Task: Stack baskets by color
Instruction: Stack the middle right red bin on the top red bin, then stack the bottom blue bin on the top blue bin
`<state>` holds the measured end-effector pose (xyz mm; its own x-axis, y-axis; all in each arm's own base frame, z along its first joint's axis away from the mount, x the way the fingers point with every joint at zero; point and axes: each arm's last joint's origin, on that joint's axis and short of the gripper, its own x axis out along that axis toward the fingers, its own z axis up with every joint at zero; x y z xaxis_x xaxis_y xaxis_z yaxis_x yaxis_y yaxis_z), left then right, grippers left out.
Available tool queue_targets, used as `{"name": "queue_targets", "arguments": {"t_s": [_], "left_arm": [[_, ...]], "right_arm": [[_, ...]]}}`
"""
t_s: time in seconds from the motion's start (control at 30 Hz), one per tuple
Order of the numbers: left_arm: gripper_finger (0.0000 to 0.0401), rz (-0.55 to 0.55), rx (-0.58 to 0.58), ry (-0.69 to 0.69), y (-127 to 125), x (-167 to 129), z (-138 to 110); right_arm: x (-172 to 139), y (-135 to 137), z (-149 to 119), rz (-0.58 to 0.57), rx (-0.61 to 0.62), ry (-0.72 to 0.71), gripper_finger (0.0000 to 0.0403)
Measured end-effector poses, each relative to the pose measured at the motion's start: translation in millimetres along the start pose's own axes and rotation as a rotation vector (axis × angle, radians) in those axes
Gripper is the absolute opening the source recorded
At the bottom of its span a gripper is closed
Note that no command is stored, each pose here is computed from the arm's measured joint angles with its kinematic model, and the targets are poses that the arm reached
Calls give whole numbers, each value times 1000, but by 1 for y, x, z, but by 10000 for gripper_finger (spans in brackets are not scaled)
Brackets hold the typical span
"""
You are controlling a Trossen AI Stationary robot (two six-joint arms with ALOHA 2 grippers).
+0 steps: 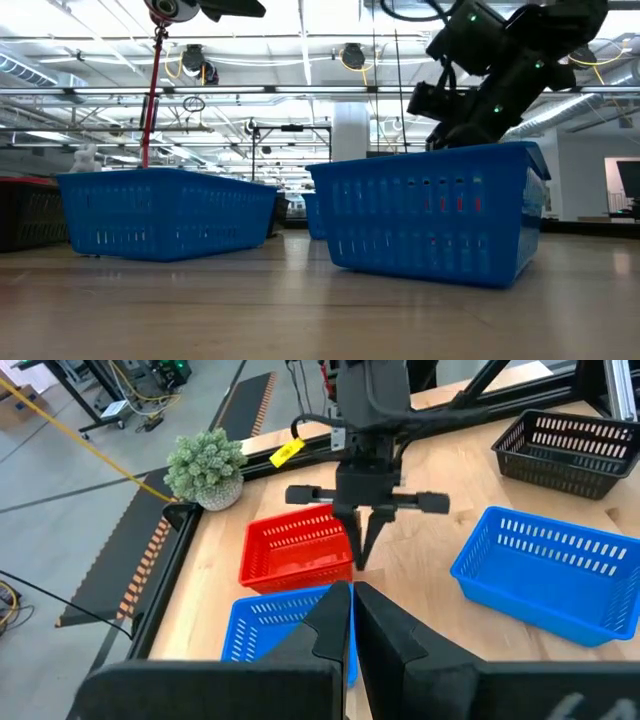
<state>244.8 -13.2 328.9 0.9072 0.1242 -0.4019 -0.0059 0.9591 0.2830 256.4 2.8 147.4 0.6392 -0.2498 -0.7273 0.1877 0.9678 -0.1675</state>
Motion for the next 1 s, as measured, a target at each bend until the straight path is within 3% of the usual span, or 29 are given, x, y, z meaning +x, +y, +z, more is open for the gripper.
{"name": "queue_targets", "arguments": {"t_s": [0.47,0.73,0.87,1.0], "left_arm": [[21,-2,-11,0,0,0,0],[21,-22,-54,-2,-4,1,1],[21,-80,-36,-1,-20,12,2],[22,-173,-3,-20,-39,28,9]], "right_arm": [[-2,-7,3,-23,54,-14,0],[-38,-11,18,69,96,-157,0],[-60,-15,19,157,133,-179,0],[-80,-20,12,163,135,-149,0]]}}
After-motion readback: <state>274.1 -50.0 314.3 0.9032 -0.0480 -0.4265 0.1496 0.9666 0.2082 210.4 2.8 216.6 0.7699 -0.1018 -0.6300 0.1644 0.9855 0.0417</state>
